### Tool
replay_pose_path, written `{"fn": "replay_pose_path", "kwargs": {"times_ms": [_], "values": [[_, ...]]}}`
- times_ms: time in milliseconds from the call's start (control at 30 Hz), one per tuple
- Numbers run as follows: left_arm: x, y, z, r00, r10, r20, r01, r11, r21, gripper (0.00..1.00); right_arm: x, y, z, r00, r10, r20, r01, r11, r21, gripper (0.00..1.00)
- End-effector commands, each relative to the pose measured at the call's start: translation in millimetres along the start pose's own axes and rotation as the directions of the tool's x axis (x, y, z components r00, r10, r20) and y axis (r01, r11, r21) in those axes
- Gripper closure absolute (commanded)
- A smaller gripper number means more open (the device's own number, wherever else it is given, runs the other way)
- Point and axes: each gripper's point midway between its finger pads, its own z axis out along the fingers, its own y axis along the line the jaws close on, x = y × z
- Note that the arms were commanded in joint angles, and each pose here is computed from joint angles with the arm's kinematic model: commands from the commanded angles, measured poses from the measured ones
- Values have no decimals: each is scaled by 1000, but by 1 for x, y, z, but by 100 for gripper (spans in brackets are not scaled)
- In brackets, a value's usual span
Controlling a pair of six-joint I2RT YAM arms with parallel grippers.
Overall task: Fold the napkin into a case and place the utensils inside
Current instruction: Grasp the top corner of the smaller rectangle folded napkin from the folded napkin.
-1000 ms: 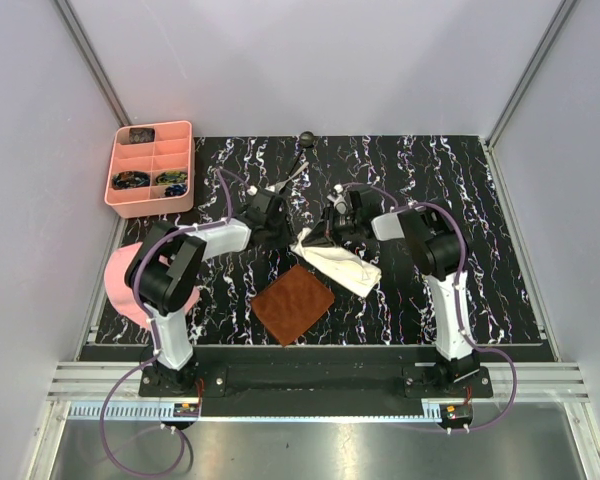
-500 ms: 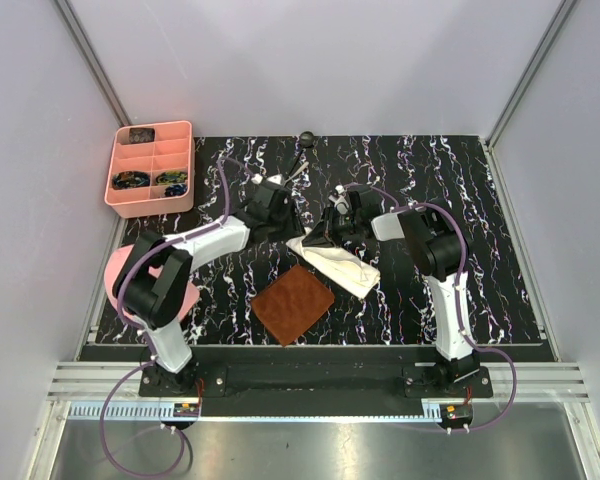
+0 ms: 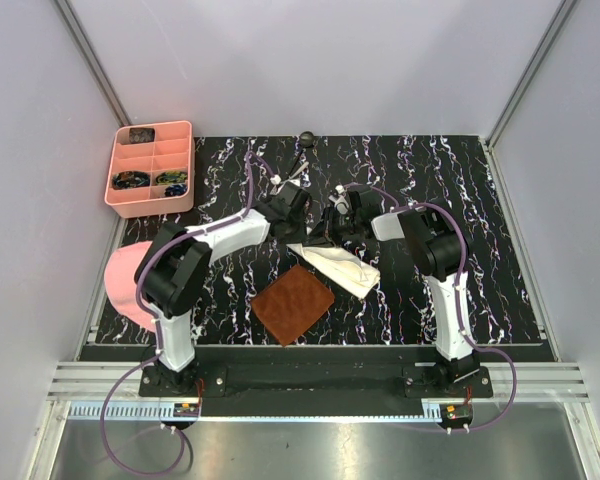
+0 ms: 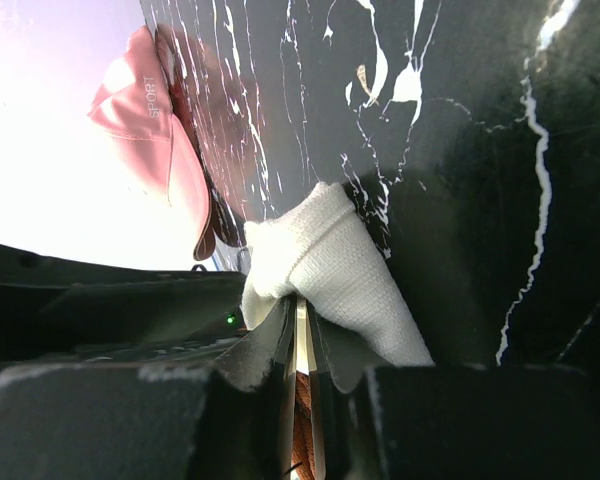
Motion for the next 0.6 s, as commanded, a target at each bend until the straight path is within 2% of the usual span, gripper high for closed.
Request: {"fn": "replay_pose_path", "kwargs": {"times_ms": [0,200,300,400,433,533,567], "values": [[-17,-5,-1,998,36,49,-35,999,-38,69,-8,-4,-1,999,-9,46,7,999,38,84],[-18,-10,3,998,40,46,-39,999,-32,73,-8,-8,-1,999,-11,43,9,999,48,84],[-19,-11,1,998,48,52,-46,998,-38,82,-8,-10,0,999,-12,44,10,999,52,84],[-17,-12,1,997,62,46,-60,997,-44,98,-9,-9,1,999,-15,41,13,999,48,85],[-17,-14,1,997,67,45,-65,997,-42,100,-9,-9,1,999,-15,38,13,999,47,84],[-11,-22,1,997,78,20,-78,997,-6,100,-9,-8,1,999,-19,33,18,999,43,85],[-10,-34,-3,997,72,21,-73,996,44,100,-10,-7,1,999,-26,31,25,999,44,84]]}}
